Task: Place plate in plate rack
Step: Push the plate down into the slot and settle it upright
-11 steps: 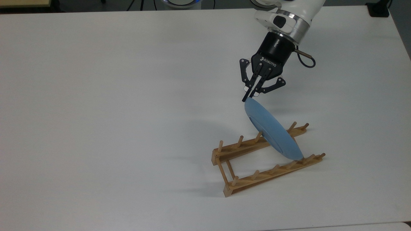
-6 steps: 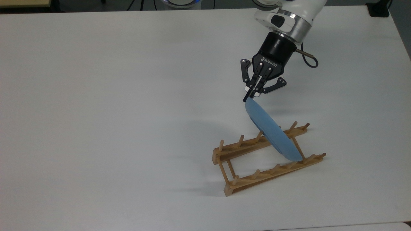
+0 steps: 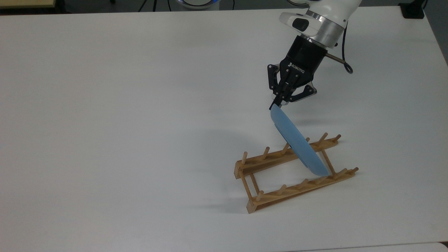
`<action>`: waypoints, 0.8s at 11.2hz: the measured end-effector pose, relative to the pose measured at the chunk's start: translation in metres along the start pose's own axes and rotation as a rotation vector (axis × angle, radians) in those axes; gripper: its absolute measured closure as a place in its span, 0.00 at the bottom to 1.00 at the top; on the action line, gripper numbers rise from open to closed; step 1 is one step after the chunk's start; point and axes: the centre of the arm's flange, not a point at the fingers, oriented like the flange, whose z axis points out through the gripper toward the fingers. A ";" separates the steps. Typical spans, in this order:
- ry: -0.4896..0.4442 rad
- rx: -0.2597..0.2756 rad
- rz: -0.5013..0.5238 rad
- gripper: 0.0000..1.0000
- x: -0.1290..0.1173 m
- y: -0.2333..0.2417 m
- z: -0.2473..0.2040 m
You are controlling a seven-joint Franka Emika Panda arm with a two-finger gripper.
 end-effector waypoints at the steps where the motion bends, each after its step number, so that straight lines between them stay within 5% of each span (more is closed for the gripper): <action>1: -0.021 -0.007 0.024 0.95 0.001 -0.002 -0.002; 9: -0.069 -0.023 0.099 0.95 0.009 -0.017 -0.014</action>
